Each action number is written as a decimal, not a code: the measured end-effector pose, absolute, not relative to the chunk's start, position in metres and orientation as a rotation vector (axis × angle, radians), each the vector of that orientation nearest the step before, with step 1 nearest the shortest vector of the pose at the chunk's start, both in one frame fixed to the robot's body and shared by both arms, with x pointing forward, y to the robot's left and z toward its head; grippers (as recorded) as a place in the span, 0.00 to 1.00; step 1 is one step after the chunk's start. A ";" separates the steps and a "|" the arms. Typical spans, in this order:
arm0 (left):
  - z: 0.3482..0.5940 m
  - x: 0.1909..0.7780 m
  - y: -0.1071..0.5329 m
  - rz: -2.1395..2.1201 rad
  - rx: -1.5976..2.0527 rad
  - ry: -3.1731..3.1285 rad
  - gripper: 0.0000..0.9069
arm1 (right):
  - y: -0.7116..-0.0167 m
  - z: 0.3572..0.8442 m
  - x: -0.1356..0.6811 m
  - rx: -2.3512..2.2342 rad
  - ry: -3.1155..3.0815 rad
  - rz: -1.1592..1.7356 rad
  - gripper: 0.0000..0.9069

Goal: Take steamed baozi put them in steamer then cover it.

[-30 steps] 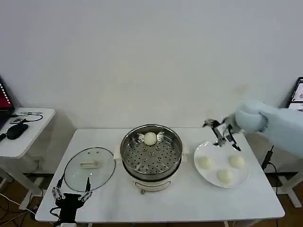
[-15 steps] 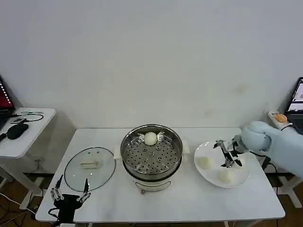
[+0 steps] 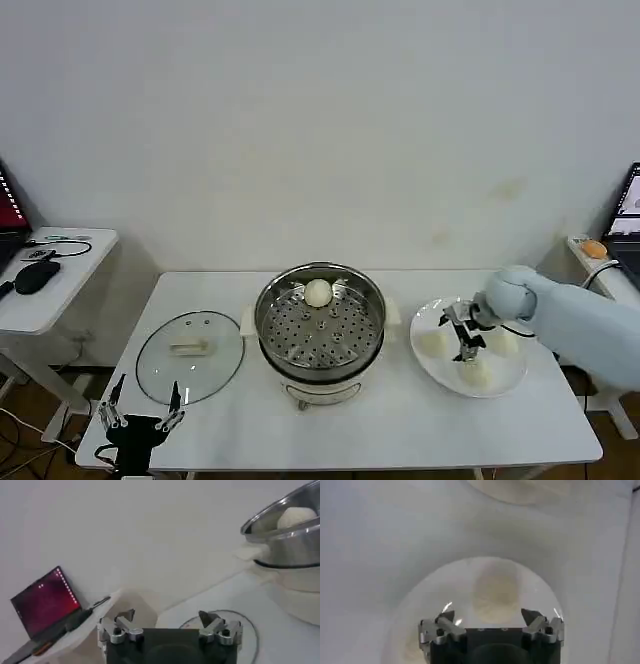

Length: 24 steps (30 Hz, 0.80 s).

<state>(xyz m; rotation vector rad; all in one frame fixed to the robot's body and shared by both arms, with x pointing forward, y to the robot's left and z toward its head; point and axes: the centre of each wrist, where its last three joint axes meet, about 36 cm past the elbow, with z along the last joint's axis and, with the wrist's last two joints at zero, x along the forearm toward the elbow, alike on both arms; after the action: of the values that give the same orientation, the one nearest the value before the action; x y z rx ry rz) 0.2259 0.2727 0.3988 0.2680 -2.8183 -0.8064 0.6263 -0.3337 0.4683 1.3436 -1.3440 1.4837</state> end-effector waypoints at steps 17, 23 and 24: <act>0.396 0.226 0.273 -0.807 0.280 -2.815 1.00 | -0.325 0.448 0.643 1.331 -1.331 1.458 0.72; 0.397 0.225 0.273 -0.808 0.285 -2.815 1.00 | -0.326 0.449 0.644 1.331 -1.327 1.454 0.54; 0.397 0.225 0.273 -0.808 0.288 -2.816 1.00 | -0.327 0.450 0.644 1.329 -1.327 1.454 0.53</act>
<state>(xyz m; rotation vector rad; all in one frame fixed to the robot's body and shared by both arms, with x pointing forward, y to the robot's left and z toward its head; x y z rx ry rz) 0.2251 0.2735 0.3971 0.2877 -2.8157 -0.8084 0.6444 -0.3266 0.4502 1.3289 -1.3272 1.4541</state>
